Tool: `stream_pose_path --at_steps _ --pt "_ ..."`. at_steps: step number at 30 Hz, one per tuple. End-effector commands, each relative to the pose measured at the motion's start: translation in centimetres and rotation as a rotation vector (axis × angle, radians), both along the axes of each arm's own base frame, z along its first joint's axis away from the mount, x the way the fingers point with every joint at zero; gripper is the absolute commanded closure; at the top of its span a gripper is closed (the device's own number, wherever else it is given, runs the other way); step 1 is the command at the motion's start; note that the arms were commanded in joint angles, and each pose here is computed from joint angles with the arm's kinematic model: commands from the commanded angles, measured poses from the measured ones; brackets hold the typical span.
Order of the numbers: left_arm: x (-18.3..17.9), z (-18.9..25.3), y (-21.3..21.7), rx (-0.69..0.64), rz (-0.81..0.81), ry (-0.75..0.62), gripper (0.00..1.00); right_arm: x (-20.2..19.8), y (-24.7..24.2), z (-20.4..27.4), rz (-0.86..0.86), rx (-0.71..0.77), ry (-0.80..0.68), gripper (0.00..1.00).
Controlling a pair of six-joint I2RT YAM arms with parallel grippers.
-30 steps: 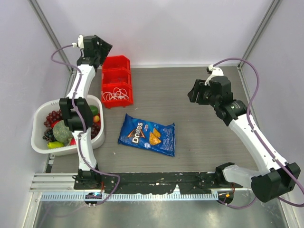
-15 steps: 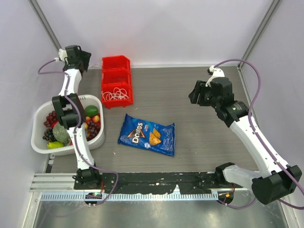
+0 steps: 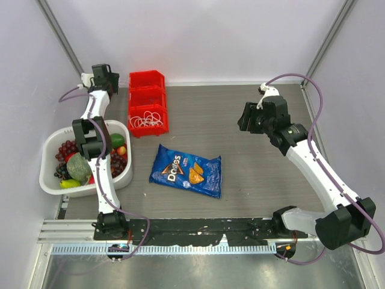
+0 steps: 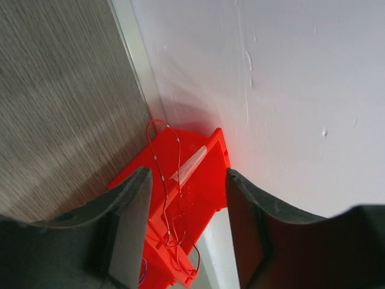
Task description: Untangle the cables
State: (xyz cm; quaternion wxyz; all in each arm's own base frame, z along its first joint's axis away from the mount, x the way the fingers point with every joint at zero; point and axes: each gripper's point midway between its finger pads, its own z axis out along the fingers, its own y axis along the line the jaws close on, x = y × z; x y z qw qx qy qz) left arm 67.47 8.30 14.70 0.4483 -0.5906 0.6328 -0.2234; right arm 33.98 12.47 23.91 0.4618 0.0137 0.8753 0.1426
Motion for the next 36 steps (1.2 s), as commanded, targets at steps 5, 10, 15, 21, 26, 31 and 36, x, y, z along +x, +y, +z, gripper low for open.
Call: stream_pose_path --at_steps 5,10,15,21,26,31,36 --pt "1.6 1.7 0.1 -0.022 0.058 -0.090 0.69 1.3 -0.5 2.2 -0.020 -0.013 -0.063 0.40" --pt "2.5 2.8 -0.4 0.026 0.005 -0.112 0.82 1.3 -0.6 1.9 -0.025 -0.016 -0.055 0.40" --pt "2.8 4.2 -1.8 0.136 -0.096 -0.122 1.00 1.5 -0.7 1.9 -0.030 -0.018 -0.054 0.40" --pt "2.3 4.6 -5.5 0.366 -0.311 -0.051 1.00 1.2 -0.9 1.8 -0.034 -0.018 -0.054 0.40" --pt "2.1 3.0 -10.0 0.438 -0.463 -0.025 1.00 1.0 -1.0 1.8 -0.038 -0.017 -0.057 0.40" --pt "2.1 0.4 -14.4 0.378 -0.526 -0.005 1.00 0.6 -1.2 1.6 -0.039 -0.014 -0.055 0.40" --pt "2.9 -1.2 -14.7 0.293 -0.495 -0.007 1.00 0.3 -1.4 1.5 -0.042 -0.022 -0.056 0.40"
